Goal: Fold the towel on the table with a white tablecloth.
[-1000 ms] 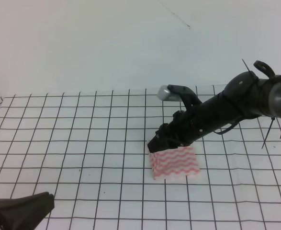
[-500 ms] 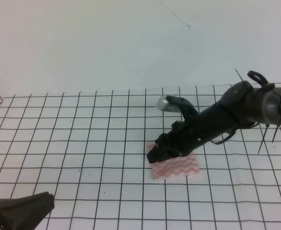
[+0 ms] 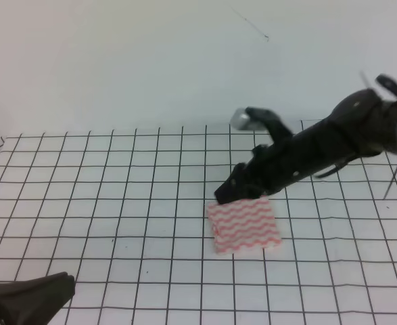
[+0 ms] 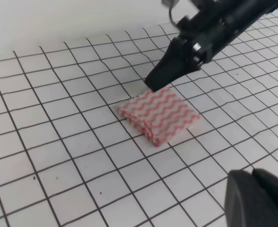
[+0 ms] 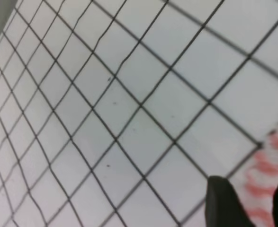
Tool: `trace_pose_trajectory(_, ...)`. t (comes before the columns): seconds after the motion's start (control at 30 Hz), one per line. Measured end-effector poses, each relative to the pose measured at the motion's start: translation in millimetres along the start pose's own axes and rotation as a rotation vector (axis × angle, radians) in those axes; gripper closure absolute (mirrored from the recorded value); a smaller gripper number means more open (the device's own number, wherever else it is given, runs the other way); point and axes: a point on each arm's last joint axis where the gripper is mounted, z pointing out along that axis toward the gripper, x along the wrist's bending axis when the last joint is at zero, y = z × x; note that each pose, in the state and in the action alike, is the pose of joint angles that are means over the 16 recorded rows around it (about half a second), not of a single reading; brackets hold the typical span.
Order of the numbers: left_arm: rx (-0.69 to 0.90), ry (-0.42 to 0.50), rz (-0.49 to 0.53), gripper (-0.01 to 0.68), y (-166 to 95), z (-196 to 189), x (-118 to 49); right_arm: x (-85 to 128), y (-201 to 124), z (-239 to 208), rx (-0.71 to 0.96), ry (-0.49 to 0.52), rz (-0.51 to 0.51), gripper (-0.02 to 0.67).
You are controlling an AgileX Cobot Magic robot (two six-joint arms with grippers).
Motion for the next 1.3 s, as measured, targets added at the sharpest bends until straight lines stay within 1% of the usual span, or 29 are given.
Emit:
trace_pose_trajectory(0.23, 0.0, 0.001, 0.001, 0.674, 0, 0, 0.1, -7, -1, -19, 0.055, -0.098, -0.072, 0.56)
trace_pose_trajectory(0.37, 0.0, 0.001, 0.002, 0.674, 0, 0, 0.1, -15, -5, -19, 0.088, -0.157, -0.091, 0.616)
trace_pose_trajectory(0.43, 0.001, 0.0, 0.002, 0.674, 0, 0, 0.0, -20, -7, -16, 0.103, -0.179, -0.093, 0.631)
trace_pose_trajectory(0.57, 0.004, -0.002, 0.002, 0.674, 0, 0, -0.2, -29, -10, -10, 0.114, -0.209, -0.087, 0.641)
trace_pose_trajectory(0.7, 0.007, -0.005, 0.002, 0.674, -1, 0, -0.4, -32, -10, -8, 0.106, -0.229, -0.087, 0.643)
trace_pose_trajectory(1.1, 0.009, -0.006, 0.002, 0.674, -1, 0, -0.6, -20, -8, -23, 0.128, -0.227, -0.118, 0.644)
trace_pose_trajectory(1.3, 0.005, -0.003, 0.002, 0.674, 0, 0, -0.3, -23, -15, -19, 0.186, -0.213, -0.107, 0.645)
